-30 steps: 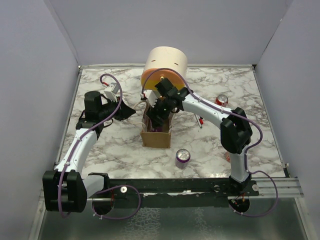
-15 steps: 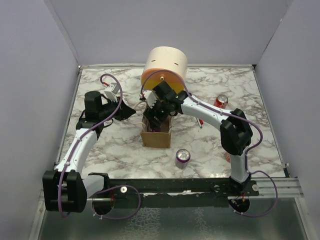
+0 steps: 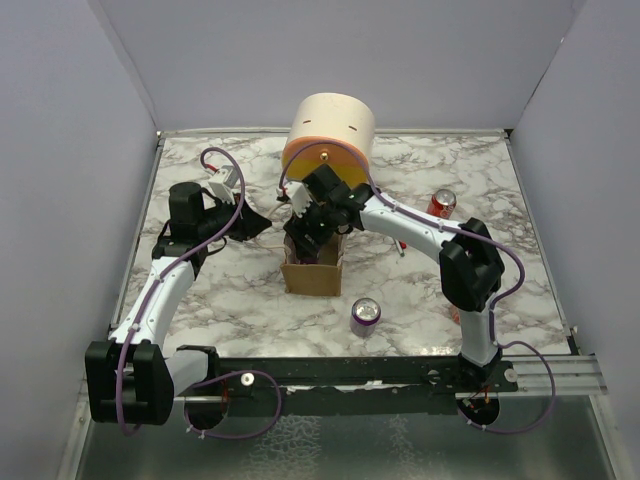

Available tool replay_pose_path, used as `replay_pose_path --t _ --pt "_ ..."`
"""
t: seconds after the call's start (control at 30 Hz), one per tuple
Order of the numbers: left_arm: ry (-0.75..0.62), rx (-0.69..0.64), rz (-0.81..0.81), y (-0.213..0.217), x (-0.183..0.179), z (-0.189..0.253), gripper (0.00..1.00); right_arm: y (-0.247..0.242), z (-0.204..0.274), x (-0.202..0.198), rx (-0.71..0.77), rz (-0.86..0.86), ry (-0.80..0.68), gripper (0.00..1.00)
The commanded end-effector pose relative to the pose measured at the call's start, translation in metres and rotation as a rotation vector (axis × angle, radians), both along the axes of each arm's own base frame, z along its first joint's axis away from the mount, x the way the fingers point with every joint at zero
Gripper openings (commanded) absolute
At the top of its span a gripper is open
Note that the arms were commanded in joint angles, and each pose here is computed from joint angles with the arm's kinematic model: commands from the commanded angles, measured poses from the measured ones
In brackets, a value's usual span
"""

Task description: Place the beverage into the canvas bag

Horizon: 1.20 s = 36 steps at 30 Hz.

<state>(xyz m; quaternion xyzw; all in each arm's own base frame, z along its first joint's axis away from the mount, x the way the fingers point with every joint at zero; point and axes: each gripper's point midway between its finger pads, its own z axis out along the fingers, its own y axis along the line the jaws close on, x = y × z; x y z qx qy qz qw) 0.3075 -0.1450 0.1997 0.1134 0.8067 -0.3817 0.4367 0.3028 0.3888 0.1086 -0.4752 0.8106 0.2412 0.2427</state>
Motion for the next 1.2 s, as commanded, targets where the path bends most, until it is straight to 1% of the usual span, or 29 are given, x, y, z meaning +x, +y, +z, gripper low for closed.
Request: replay_pose_path --t 0.0,0.1,0.23,0.5,0.67,0.9,1.17 --pt "-0.036 -0.007 -0.035 -0.004 -0.006 0.006 0.0 0.02 0.035 0.006 0.106 0.016 -0.071 0.54" --pt "-0.037 -0.006 -0.035 -0.004 -0.006 0.006 0.0 0.02 0.038 0.007 0.109 0.017 -0.082 0.59" --pt "-0.036 -0.005 -0.036 -0.004 -0.006 0.005 0.0 0.021 0.043 0.008 0.118 0.026 -0.09 0.68" --pt "-0.036 -0.002 -0.034 -0.004 -0.006 0.005 0.0 0.025 0.045 0.004 0.136 0.048 -0.079 0.77" --pt "-0.036 -0.001 -0.034 -0.003 -0.006 0.006 0.0 0.024 0.052 0.004 0.139 0.055 -0.092 0.79" --pt "-0.033 0.0 -0.036 -0.004 -0.006 0.005 0.0 0.02 0.072 0.002 0.161 0.058 -0.13 0.84" --pt "-0.03 -0.001 -0.036 -0.004 -0.005 0.004 0.0 0.013 0.106 0.001 0.193 0.066 -0.201 0.84"
